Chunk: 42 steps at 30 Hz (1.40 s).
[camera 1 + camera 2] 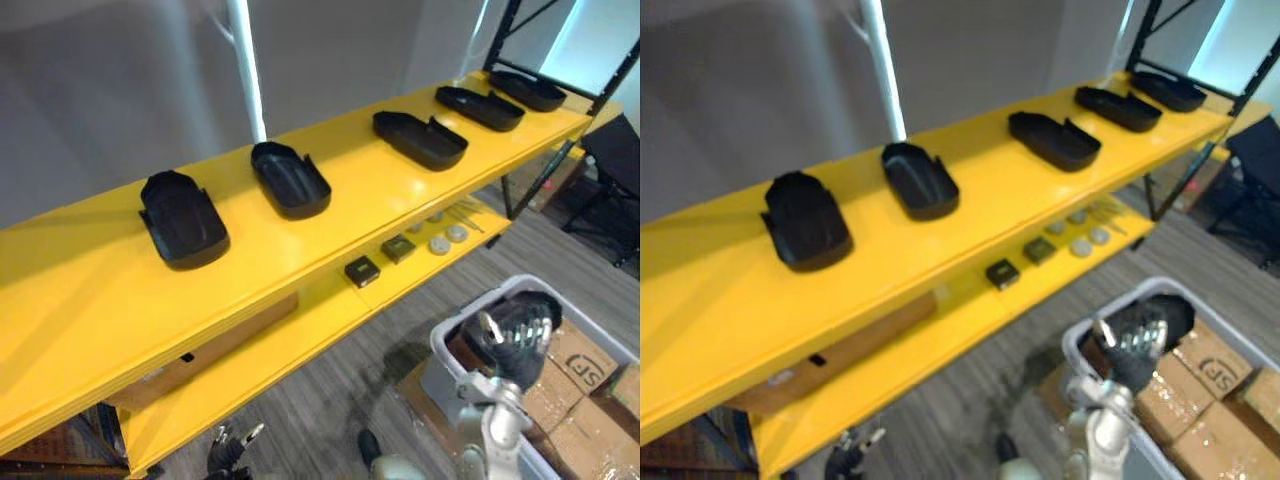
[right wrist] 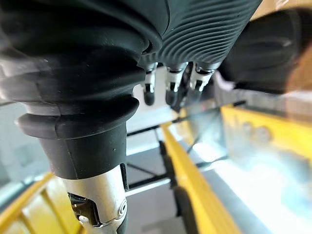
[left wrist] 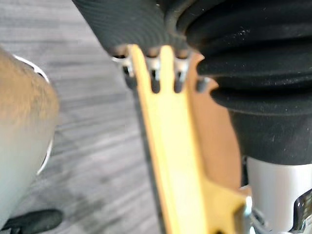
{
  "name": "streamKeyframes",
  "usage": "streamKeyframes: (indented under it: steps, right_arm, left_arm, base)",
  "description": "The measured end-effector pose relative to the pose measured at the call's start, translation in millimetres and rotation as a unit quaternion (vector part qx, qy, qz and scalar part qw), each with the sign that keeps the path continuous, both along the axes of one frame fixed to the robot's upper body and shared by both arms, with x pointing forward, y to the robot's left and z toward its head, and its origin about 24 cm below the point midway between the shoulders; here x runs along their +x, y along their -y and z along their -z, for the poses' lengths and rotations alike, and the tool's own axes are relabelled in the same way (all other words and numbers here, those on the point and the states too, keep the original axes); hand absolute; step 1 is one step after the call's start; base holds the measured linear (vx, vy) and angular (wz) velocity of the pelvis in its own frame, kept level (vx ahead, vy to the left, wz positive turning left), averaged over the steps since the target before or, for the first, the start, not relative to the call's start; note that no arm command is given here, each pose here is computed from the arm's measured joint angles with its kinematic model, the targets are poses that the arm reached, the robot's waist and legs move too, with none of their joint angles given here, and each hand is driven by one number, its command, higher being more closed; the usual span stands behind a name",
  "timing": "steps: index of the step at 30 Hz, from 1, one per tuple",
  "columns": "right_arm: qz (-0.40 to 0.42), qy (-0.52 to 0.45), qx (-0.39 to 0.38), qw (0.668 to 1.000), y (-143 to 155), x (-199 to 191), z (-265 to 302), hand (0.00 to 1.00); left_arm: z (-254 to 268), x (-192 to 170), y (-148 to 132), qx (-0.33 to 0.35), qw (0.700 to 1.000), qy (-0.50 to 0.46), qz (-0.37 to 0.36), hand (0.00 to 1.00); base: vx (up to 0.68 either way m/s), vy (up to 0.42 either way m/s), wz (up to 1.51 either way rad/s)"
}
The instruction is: Walk over and take plastic housings, then place them on the shelf
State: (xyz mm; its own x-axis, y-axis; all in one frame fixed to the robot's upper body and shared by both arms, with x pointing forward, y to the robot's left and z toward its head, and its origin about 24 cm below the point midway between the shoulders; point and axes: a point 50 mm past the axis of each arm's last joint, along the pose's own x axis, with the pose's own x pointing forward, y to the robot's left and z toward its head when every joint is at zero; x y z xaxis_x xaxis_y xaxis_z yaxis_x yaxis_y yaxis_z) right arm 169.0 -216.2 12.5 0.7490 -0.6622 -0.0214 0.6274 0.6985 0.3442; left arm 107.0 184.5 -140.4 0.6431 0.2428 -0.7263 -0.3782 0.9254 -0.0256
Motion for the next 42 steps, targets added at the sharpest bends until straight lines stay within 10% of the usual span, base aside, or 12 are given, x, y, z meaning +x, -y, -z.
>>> streamKeyframes:
  steps: [17,29,42]
  right_arm:
    - [-0.166,-0.057,0.035,0.984,-55.8,22.0,38.8,0.00]
    - [-0.042,-0.118,-0.079,0.989,31.5,18.3,28.0,0.00]
    - [0.058,-0.057,-0.057,0.995,72.0,98.7,-19.7,0.00]
  left_arm:
    - [5.7,-17.6,-29.3,-0.003,0.994,-0.059,-0.097,0.00]
    - [20.8,-67.0,-18.1,-0.016,0.987,-0.127,-0.098,0.00]
    - [-9.8,16.1,-22.5,0.026,0.999,0.032,0.014,0.00]
  base:
    - [-0.08,-0.055,-0.77]
    - [-0.05,-0.145,-0.23]
    - [-0.14,0.123,0.12]
